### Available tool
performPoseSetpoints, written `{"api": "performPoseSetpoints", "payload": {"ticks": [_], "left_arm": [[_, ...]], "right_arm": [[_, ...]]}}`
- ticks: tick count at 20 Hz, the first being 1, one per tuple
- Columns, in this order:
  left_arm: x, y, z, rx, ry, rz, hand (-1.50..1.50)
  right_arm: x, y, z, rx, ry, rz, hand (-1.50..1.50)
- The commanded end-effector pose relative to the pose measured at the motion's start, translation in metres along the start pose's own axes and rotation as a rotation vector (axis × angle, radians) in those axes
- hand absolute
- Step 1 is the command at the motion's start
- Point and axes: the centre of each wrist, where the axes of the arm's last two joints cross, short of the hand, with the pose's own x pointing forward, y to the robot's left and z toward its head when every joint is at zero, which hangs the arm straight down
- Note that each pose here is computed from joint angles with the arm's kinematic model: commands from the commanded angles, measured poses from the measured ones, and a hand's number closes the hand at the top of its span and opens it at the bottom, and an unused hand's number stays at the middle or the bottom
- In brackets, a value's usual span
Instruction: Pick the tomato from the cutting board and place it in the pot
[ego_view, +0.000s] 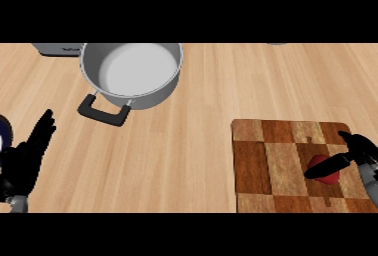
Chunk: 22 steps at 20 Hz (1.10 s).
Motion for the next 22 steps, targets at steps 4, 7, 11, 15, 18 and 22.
{"api": "performPoseSetpoints", "payload": {"ticks": [4, 7, 11, 15, 18, 22], "left_arm": [[0.008, -0.009, -0.006, 0.000, -0.011, 0.010, 0.00], [0.005, 0.007, -0.009, -0.015, 0.000, 0.005, 0.00], [-0.001, -0.020, 0.003, 0.011, 0.004, 0.017, 0.00], [0.006, 0.003, 0.001, -0.002, 0.004, -0.007, 0.00], [0.000, 0.008, 0.007, 0.016, 0.003, 0.007, 0.00], [0.020, -0.014, -0.012, 0.013, 0.005, 0.032, 0.00]], "right_arm": [[-0.002, 0.019, -0.020, 0.010, 0.115, 0.010, -1.50], [-0.008, 0.024, -0.020, 0.065, 0.097, 0.012, -1.50], [0.002, 0.021, -0.014, 0.003, 0.011, 0.084, 1.50], [-0.004, 0.025, -0.012, -0.003, 0.030, 0.065, 1.50], [-0.009, 0.035, -0.014, 0.006, 0.006, 0.059, 1.50], [-0.006, 0.023, -0.010, 0.003, 0.009, 0.067, 1.50]]}}
